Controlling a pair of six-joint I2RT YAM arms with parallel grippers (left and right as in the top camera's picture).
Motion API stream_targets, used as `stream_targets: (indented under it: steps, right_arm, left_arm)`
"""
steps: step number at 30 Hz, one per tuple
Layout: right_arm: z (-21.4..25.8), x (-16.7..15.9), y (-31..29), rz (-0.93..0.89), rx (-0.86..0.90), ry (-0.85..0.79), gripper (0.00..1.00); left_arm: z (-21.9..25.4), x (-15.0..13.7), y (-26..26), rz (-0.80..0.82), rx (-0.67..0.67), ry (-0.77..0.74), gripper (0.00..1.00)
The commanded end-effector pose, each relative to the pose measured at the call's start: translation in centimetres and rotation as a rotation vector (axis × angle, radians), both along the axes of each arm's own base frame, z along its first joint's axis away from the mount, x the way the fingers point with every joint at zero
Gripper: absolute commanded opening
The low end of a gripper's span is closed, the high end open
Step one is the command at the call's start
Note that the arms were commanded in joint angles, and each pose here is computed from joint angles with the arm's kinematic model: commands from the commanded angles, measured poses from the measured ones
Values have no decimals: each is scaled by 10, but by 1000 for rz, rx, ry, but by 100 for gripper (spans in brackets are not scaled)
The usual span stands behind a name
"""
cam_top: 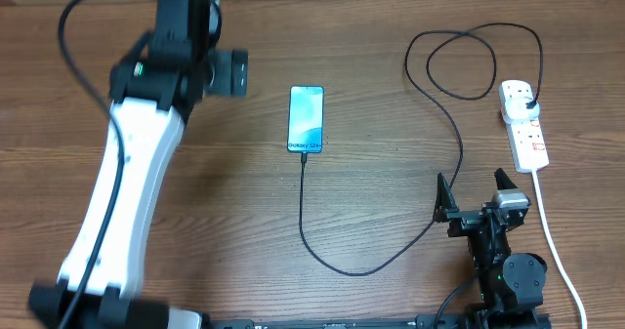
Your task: Plug charger to phone and switch on socket
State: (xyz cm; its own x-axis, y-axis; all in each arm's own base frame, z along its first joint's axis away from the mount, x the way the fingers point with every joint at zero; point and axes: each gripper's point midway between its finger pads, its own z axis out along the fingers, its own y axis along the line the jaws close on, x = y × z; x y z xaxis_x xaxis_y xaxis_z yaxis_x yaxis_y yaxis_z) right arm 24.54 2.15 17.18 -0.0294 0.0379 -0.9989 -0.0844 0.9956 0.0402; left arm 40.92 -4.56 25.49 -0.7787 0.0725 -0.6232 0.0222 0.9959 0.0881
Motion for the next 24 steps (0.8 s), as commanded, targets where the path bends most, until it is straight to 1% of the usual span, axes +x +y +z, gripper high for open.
stream_targets:
  steps: [1, 3, 5, 8, 12, 16, 24]
  right_arm:
    - [-2, 0, -2, -9, 3, -4, 100]
    - [-2, 0, -2, -9, 3, -4, 100]
    - [-2, 0, -2, -9, 3, -4, 100]
    - [-2, 0, -2, -9, 3, -4, 100]
    - [-2, 0, -2, -9, 3, -4, 100]
    - [-2, 0, -2, -8, 3, -4, 100]
    - [-2, 0, -2, -9, 3, -4, 100]
  left_arm:
    - [8, -31, 17, 17, 48, -39, 99]
    - [15, -49, 28, 47, 67, -69, 99]
    - [22, -65, 36, 68, 57, -100, 100]
    - [31, -89, 52, 151, 5, -153, 99]
    - [29, -117, 67, 245, -52, -194, 100]
    - [22, -130, 68, 248, -49, -172, 100]
    - [6, -133, 74, 270, -10, -104, 100]
